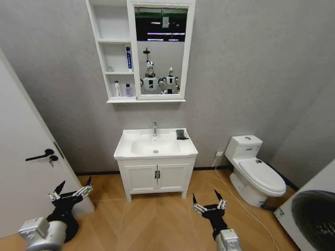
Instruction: Move facial cleanser and shampoo from washbasin to cabinet, then wipe washbasin with towel.
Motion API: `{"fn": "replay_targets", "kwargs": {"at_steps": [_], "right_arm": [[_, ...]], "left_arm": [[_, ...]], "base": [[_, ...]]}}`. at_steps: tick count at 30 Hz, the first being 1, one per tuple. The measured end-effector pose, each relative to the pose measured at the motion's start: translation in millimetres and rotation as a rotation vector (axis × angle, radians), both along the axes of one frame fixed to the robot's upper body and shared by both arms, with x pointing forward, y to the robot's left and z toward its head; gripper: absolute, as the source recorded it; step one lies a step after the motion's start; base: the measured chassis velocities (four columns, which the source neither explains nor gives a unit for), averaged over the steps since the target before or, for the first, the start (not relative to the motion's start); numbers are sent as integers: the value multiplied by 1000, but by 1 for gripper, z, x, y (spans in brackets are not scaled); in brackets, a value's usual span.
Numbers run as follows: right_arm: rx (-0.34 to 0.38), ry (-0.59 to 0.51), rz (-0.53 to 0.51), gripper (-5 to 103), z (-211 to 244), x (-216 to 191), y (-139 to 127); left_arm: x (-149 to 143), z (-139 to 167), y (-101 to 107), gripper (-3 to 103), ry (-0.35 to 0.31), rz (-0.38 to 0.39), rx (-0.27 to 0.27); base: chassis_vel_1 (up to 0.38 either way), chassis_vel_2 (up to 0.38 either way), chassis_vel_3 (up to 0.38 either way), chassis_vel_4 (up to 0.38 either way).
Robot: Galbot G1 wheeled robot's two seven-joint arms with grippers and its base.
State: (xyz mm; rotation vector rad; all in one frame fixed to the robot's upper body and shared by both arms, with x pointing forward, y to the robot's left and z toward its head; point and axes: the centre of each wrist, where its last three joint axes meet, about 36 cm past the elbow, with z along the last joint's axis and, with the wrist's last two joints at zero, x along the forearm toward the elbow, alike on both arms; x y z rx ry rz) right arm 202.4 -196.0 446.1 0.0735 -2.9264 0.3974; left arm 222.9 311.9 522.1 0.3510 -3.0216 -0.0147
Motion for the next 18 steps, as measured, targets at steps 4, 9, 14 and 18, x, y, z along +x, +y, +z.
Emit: {"fn": "replay_targets", "kwargs": {"at_steps": [4,9,14,18], "right_arm": [[-7,1,6,100,-1,-2,0],[-16,10,9,100,-5,-1,-1],[-17,15,10,100,-9,1,-2],[-8,18,12,100,-10,4,-4]], "left_arm": [[0,0,0,100,0,1,0],[0,0,0,100,0,0,0],[0,0,0,100,0,0,0],[0,0,0,100,0,0,0]], "base": [[230,-209,-212,224],[24,-21,-109,70],[-78,18,95,-17],[-12,83,97,-15]]}}
